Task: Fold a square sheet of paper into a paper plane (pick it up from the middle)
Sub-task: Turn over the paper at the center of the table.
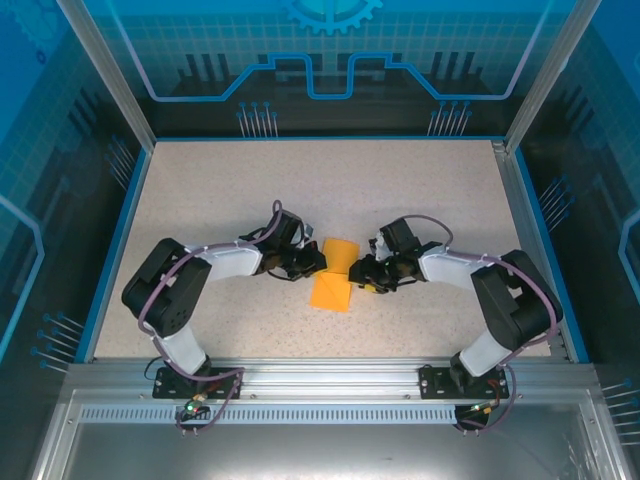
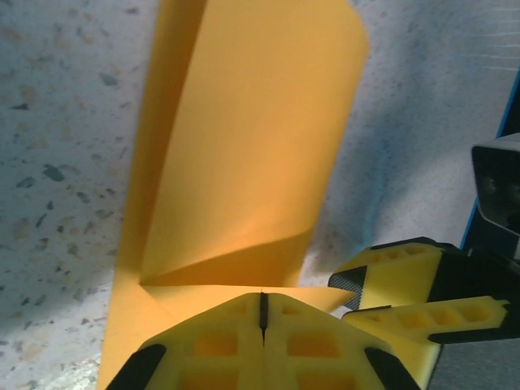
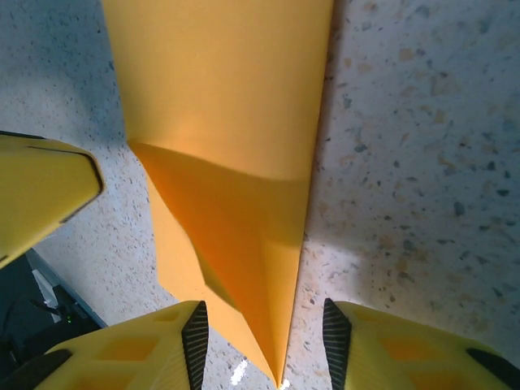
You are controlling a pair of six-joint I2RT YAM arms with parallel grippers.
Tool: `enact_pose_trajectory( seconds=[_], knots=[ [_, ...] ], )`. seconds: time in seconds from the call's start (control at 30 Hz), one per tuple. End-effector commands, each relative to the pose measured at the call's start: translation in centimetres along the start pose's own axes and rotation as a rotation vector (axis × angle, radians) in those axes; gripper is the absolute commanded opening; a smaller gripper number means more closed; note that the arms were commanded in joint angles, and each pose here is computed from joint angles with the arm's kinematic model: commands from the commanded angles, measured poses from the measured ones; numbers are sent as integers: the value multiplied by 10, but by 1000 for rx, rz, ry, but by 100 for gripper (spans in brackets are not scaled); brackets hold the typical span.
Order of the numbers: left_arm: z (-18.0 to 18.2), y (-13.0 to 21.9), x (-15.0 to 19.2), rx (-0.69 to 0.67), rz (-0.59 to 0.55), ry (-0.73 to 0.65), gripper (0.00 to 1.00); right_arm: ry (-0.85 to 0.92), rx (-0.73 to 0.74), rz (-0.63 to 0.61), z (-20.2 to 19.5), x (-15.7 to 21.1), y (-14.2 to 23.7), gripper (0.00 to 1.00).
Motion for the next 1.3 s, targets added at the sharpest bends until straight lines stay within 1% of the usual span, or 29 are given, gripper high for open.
enact_pose_trajectory(
  seconds=[0.0, 0.47, 1.27],
  knots=[
    [3, -5, 3, -4, 25, -3, 3, -8, -44, 39, 10, 1, -7, 45],
    [14, -17, 5, -33, 58, 11, 4, -10, -23, 61, 9, 1, -21, 44],
    [22, -18, 7, -71, 58, 21, 5, -55, -84, 57, 16, -5, -21, 44]
  ],
)
Point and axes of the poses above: each hand's point on the last joint's axis, 136 mm out from that joint toward the fingers, its own y axis back along the fingers, its own z axis along the line the jaws close on, x = y × z, the point moved 2 cm from there along y, back along the fingers, and after that the axes turned 12 degrees about -y, right-handed, at the moved point
